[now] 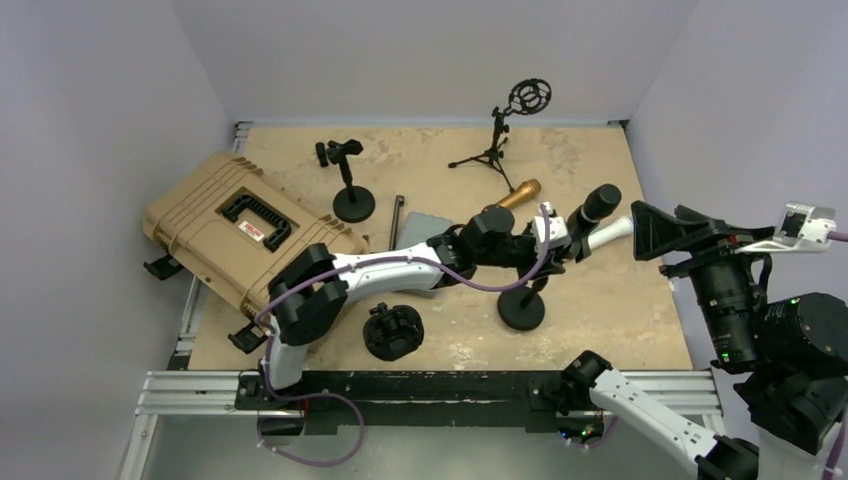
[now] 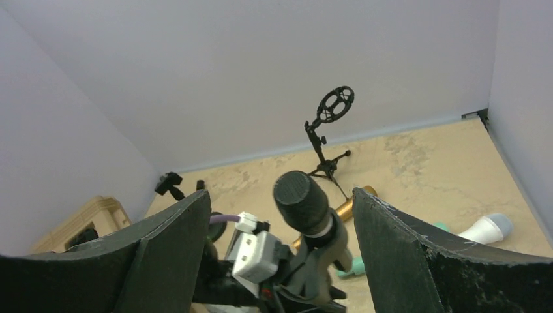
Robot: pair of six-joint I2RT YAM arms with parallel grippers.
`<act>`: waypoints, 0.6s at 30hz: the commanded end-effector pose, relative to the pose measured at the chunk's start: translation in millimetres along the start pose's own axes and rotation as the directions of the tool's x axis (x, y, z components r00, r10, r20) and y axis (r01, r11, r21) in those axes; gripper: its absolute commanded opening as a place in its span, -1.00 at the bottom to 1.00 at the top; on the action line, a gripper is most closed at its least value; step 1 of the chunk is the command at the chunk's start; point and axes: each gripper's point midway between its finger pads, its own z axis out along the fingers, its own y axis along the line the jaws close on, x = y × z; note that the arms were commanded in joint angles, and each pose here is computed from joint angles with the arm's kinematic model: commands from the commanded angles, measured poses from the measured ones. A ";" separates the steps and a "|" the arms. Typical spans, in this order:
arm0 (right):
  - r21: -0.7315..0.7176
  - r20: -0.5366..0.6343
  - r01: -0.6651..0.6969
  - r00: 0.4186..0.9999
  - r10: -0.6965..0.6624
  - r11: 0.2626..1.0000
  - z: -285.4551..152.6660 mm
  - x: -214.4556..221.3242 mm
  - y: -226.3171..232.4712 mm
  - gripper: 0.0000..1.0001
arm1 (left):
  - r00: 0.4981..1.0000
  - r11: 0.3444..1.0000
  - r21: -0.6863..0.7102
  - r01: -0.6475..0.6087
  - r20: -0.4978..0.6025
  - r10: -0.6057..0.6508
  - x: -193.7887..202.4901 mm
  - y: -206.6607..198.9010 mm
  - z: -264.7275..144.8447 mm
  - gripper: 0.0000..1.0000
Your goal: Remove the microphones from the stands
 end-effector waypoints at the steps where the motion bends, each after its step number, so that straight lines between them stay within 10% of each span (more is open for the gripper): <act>1: -0.039 -0.049 0.111 0.992 -0.113 0.993 -0.5 15.6 0.4 0.57 | 0.999 0.982 0.188 -0.024 -0.043 0.033 0.8 -21.6 -40.6 -1.00; 13: -0.304 -0.219 0.271 0.913 -0.344 0.913 20.0 80.4 42.6 0.71 | 0.994 0.967 0.248 0.052 -0.106 -0.026 34.5 -19.7 -79.1 -0.98; 18: -0.342 -0.213 0.254 0.917 -0.338 0.905 22.5 87.9 51.0 0.72 | 0.995 0.992 0.124 0.029 -0.098 -0.017 33.2 -3.9 -89.9 -0.30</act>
